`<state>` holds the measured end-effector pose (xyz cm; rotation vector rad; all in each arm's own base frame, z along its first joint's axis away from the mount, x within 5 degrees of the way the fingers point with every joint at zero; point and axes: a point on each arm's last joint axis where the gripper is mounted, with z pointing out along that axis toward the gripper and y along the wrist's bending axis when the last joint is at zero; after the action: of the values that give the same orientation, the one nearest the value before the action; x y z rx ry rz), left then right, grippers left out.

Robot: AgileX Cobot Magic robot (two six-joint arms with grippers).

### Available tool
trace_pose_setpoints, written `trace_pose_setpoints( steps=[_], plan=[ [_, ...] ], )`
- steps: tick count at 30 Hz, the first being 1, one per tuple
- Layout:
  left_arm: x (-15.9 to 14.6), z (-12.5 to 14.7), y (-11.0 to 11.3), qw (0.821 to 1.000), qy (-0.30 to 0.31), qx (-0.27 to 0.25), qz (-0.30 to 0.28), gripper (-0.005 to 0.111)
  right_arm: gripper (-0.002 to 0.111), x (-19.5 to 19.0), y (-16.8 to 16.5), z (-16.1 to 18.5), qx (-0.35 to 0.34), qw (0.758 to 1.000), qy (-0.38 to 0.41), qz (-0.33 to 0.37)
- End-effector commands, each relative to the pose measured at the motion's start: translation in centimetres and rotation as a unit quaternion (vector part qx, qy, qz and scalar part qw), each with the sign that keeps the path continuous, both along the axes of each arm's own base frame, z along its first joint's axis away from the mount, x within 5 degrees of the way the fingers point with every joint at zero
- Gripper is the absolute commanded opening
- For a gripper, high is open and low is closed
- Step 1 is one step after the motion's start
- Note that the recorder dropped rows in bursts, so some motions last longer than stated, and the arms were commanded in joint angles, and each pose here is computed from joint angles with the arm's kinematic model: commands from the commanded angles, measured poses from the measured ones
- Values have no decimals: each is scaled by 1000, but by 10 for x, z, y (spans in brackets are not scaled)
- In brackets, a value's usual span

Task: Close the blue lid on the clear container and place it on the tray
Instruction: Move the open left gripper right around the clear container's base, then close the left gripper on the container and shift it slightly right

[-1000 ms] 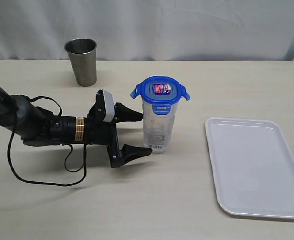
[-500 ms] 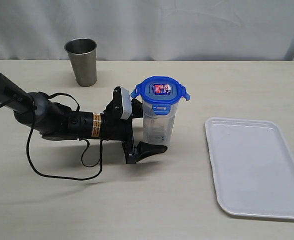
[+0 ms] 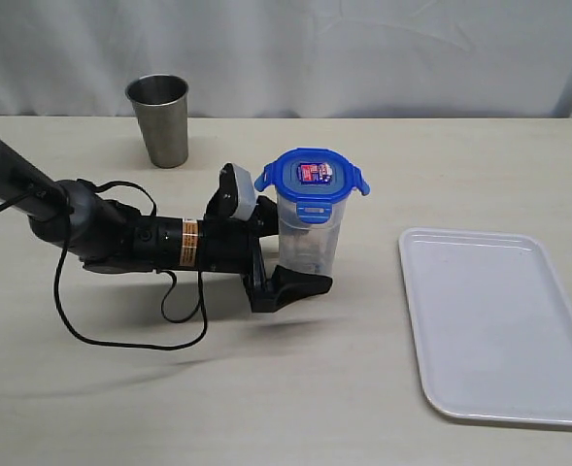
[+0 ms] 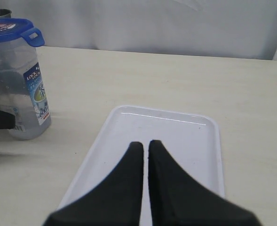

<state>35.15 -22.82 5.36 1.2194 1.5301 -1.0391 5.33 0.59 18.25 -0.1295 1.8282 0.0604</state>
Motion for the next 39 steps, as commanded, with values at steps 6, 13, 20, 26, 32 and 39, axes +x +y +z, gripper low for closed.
trace_pose_setpoints(
  steps=[6,13,20,26,32,39],
  plan=[
    [1,3,-2,997,66,-21,19,104,4,0,0,-1,3,1000,-1,-3],
    [1,2,-1,997,71,-19,21,104,4,0,0,-1,3,1000,-1,-3],
    [1,2,-1,999,38,-13,13,104,4,0,0,-1,3,1000,-1,-3],
    [1,2,-1,999,37,-11,8,104,4,0,0,-1,3,1000,-1,-3],
    [-3,4,-2,999,35,-25,-12,104,4,0,0,-1,3,1000,-1,-3],
    [-4,8,-3,998,35,-45,-21,104,4,0,0,-1,3,1000,-1,-3]
  ],
)
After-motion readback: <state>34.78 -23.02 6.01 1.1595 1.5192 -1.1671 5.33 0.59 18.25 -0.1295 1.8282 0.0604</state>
